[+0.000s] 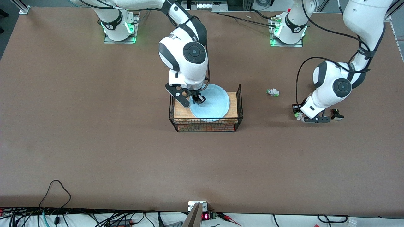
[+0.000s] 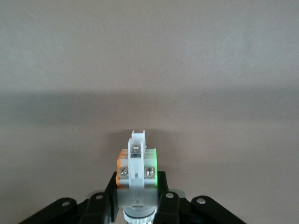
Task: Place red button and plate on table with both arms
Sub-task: 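Set the button on the table while the right gripper grasps the plate rim, then lift the plate out of the basket with the right gripper while the left gripper withdraws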
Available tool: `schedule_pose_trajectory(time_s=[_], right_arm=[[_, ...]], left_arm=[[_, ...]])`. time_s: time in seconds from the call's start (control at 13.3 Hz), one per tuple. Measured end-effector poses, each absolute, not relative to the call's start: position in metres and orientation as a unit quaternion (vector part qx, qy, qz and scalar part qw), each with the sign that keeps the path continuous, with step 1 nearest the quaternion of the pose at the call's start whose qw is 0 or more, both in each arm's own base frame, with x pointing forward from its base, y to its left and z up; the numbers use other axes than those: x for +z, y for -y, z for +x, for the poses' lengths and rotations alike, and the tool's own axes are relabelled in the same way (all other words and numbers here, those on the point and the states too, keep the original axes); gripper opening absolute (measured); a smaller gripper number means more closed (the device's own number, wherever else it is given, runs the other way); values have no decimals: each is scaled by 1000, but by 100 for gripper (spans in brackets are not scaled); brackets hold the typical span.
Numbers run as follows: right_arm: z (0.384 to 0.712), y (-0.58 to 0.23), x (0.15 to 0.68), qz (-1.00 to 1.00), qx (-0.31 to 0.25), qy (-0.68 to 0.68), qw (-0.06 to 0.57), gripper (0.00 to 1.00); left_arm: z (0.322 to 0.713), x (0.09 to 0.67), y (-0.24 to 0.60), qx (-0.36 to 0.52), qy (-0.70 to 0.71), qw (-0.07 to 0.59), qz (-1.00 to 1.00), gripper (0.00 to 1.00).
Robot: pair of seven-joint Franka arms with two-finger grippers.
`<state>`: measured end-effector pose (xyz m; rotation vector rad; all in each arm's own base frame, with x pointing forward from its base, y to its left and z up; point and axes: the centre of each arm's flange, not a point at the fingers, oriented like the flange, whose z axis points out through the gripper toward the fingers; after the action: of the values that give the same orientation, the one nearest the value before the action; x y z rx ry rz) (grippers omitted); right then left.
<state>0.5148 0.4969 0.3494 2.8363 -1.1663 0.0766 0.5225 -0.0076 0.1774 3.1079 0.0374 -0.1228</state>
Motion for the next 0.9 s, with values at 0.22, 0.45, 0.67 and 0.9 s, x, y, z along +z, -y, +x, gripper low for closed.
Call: schedule_pose_trajectory(time_s=[0.22, 0.45, 0.67, 0.9], right_arm=[[514, -498, 350, 924, 25, 379, 37, 30], [509, -503, 355, 926, 24, 374, 36, 10], [507, -499, 371, 925, 19, 378, 40, 9], [513, -481, 417, 916, 2, 400, 39, 9]], left_arm=[[522, 177, 6, -38, -5, 16, 999, 34], [529, 188, -14, -47, 27, 10, 999, 57], [556, 248, -28, -69, 29, -4, 997, 91], [586, 324, -30, -91, 31, -13, 995, 100]])
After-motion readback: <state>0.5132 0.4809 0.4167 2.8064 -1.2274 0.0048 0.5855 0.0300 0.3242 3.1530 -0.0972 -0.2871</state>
